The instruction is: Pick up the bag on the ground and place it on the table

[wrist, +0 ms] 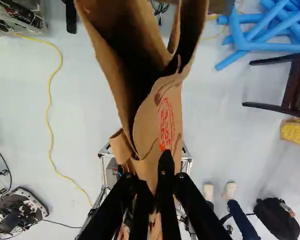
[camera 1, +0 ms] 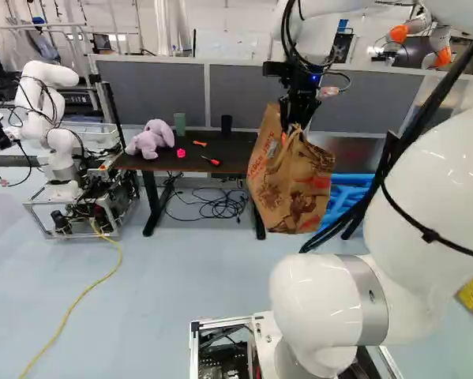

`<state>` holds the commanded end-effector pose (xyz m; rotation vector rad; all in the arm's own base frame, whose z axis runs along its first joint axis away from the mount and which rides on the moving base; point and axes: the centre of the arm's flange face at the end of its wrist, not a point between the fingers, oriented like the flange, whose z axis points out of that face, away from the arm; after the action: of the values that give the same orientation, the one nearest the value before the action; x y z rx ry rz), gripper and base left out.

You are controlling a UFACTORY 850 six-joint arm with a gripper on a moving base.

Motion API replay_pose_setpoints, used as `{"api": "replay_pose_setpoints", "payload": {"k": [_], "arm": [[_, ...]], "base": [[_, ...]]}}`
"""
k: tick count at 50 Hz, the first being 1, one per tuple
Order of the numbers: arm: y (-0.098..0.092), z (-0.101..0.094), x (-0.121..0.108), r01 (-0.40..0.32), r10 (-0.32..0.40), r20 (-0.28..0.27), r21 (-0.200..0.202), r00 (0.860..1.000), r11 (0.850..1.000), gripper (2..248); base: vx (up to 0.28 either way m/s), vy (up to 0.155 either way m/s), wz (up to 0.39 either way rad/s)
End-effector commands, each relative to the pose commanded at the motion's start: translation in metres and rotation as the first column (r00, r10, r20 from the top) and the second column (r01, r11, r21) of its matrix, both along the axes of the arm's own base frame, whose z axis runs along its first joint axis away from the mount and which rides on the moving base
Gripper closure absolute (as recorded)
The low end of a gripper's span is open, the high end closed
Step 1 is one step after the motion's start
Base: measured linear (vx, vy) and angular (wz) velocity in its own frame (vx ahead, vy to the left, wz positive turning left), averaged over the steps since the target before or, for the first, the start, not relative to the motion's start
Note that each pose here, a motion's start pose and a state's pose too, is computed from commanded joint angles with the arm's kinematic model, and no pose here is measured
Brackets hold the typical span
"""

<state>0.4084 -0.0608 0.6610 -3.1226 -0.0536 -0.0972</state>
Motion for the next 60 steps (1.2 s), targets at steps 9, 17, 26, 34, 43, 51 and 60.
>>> {"api": "replay_pose_setpoints", "payload": {"k": [9, 17, 26, 34, 43, 51, 60], "arm": [[0.0, 0.0, 0.0, 0.0, 0.0, 0.0, 0.0, 1.0, 1.0, 229], [0.0, 0.0, 0.0, 0.0, 0.0, 0.0, 0.0, 1.0, 1.0, 229], [0.0, 0.0, 0.0, 0.0, 0.0, 0.0, 0.0, 1.0, 1.0, 229], [0.0, 0.0, 0.0, 0.0, 0.0, 0.0, 0.0, 1.0, 1.0, 229], [0.0, 0.0, 0.0, 0.0, 0.0, 0.0, 0.0, 1.0, 1.0, 229], [0.0, 0.0, 0.0, 0.0, 0.0, 0.0, 0.0, 1.0, 1.0, 229], [0.0, 0.0, 0.0, 0.0, 0.0, 0.0, 0.0, 1.0, 1.0, 229]], "base": [[0.161, -0.093, -0.003], [0.161, -0.087, 0.004], [0.172, -0.06, -0.015], [0.167, -0.032, -0.005], [0.165, -0.031, -0.007], [0.154, -0.04, 0.005], [0.147, -0.049, 0.0]]}}
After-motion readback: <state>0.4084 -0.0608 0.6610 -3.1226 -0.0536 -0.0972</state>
